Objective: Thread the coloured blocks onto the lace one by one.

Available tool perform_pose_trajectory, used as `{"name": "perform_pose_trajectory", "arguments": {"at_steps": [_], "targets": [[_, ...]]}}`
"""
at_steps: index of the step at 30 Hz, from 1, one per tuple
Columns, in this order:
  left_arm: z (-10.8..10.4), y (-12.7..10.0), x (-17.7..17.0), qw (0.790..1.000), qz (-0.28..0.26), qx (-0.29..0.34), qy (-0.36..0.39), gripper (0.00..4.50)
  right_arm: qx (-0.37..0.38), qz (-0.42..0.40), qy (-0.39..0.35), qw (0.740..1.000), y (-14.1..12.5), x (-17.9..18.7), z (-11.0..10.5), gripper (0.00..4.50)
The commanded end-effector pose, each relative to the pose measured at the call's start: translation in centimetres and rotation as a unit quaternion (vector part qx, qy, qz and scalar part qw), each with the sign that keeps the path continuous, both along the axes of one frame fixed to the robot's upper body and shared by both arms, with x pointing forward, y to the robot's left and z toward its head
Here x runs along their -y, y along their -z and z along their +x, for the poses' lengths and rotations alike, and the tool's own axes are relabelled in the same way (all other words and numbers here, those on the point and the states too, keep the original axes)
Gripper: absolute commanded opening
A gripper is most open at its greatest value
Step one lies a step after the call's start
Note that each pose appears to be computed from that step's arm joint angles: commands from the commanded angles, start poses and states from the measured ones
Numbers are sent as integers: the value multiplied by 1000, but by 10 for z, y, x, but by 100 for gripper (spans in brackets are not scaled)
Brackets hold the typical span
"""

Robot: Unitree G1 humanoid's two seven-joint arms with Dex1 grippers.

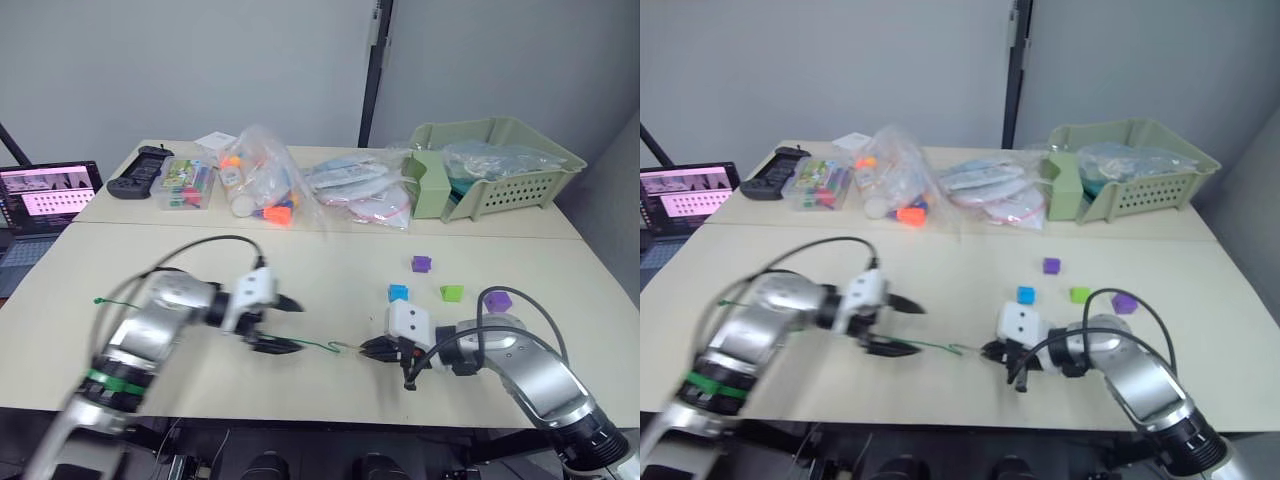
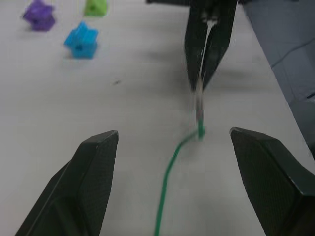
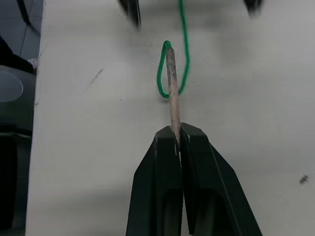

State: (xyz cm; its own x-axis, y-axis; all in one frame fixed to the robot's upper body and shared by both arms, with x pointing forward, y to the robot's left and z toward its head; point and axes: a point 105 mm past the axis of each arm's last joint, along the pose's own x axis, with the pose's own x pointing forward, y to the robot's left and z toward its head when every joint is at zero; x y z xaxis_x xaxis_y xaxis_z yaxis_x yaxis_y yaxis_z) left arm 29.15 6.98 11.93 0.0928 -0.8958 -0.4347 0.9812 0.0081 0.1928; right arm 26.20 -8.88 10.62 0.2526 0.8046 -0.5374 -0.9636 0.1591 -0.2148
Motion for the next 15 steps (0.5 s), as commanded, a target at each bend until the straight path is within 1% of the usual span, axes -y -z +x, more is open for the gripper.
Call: {"name": "perform_pose_trajectory", "arguments": {"at_steps": [1,4,10,13,15], "targets": [[2,-8,6,999,18,45,1,380,21,-10,4,1000,-8,1,2,0],[-10,5,21,999,34,33,26,380,23,-10,6,1000,-10,0,3,0],[-11,1,27,999,29,33,27,380,22,-7,9,1000,-11,-1,1,0],[-11,2,30,999,30,33,26,296,23,-6,11,1000,-11,-2,2,0],[-11,2,30,999,31,33,27,232,23,-6,11,1000,-11,-2,2,0]]}}
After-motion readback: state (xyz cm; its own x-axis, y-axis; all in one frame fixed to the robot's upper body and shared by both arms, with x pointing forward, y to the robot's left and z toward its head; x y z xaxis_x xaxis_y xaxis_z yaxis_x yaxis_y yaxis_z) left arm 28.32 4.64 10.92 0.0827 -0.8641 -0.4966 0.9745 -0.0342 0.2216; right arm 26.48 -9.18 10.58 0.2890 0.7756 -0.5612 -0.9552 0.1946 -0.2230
